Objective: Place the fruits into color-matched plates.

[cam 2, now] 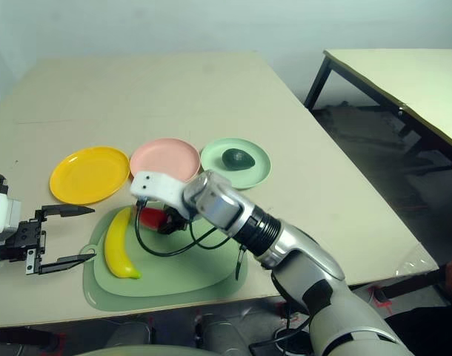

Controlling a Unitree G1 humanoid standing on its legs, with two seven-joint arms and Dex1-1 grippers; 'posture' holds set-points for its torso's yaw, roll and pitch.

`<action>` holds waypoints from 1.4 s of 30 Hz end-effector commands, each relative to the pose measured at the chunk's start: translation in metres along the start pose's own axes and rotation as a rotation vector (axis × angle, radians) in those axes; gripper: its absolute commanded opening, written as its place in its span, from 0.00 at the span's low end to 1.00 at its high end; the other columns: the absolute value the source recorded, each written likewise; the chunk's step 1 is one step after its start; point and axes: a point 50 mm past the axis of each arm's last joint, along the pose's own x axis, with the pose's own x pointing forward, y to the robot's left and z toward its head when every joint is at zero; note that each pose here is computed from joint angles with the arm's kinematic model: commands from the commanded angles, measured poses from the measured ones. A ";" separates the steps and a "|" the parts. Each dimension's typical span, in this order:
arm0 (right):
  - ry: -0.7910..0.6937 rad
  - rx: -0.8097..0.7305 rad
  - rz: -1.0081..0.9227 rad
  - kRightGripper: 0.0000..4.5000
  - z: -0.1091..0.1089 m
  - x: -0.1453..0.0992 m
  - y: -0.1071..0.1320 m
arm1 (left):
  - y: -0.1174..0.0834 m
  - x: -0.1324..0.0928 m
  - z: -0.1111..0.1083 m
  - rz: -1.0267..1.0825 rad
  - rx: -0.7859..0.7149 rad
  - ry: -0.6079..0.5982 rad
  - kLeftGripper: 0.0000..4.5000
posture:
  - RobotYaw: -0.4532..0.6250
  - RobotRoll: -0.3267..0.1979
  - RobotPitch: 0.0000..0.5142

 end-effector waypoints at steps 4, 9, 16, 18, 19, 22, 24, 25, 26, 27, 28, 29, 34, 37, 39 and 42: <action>-0.089 0.003 -0.195 0.54 0.016 -0.003 -0.049 | 0.000 0.001 -0.002 0.005 -0.014 -0.001 1.00 | 0.51 0.62 0.06; -0.094 0.033 -0.213 0.54 0.009 0.034 -0.053 | -0.002 0.000 -0.002 0.003 -0.015 0.005 1.00 | 0.51 0.62 0.08; -0.031 0.021 -0.263 0.54 -0.008 0.061 -0.050 | -0.005 0.000 -0.001 0.003 -0.018 0.008 1.00 | 0.52 0.62 0.09; -0.014 0.009 -0.273 0.54 -0.012 0.063 -0.051 | -0.006 0.000 -0.001 0.004 -0.020 0.009 1.00 | 0.52 0.62 0.09; -0.008 0.003 -0.278 0.54 -0.013 0.063 -0.051 | -0.006 0.000 -0.002 0.005 -0.021 0.009 1.00 | 0.52 0.62 0.09; -0.002 -0.007 -0.284 0.61 -0.014 0.063 -0.053 | -0.007 -0.001 -0.002 0.006 -0.023 0.009 1.00 | 0.52 0.62 0.09; -0.007 -0.008 -0.288 0.76 -0.014 0.061 -0.054 | -0.008 0.000 -0.002 0.006 -0.024 0.007 1.00 | 0.52 0.62 0.08; -0.009 -0.010 -0.291 0.84 -0.013 0.059 -0.055 | -0.007 0.000 -0.002 0.006 -0.023 0.006 1.00 | 0.52 0.62 0.08; -0.010 -0.013 -0.295 0.91 -0.013 0.058 -0.056 | -0.007 0.001 -0.003 0.006 -0.023 0.005 1.00 | 0.52 0.62 0.08; -0.011 -0.020 -0.301 0.99 -0.012 0.055 -0.058 | -0.006 0.001 -0.002 0.007 -0.024 0.004 1.00 | 0.51 0.62 0.08; -0.012 -0.025 -0.305 1.00 -0.012 0.054 -0.059 | -0.006 0.001 -0.002 0.008 -0.025 0.003 1.00 | 0.51 0.62 0.08; -0.016 -0.029 -0.308 1.00 -0.011 0.051 -0.061 | -0.004 0.002 -0.002 0.019 -0.033 -0.005 1.00 | 0.51 0.62 0.08; -0.022 -0.055 -0.320 1.00 -0.007 0.045 -0.065 | 0.007 0.004 -0.001 0.128 -0.123 -0.015 1.00 | 0.51 0.62 0.07; -0.028 -0.062 -0.310 1.00 -0.005 0.043 -0.065 | 0.015 0.006 0.000 0.230 -0.183 -0.029 1.00 | 0.51 0.62 0.06; -0.034 -0.070 -0.306 1.00 -0.004 0.041 -0.065 | 0.018 0.006 0.000 0.267 -0.206 -0.033 1.00 | 0.51 0.62 0.06; -0.058 -0.079 -0.300 1.00 -0.002 0.033 -0.068 | 0.019 0.006 0.000 0.288 -0.230 -0.027 1.00 | 0.52 0.62 0.06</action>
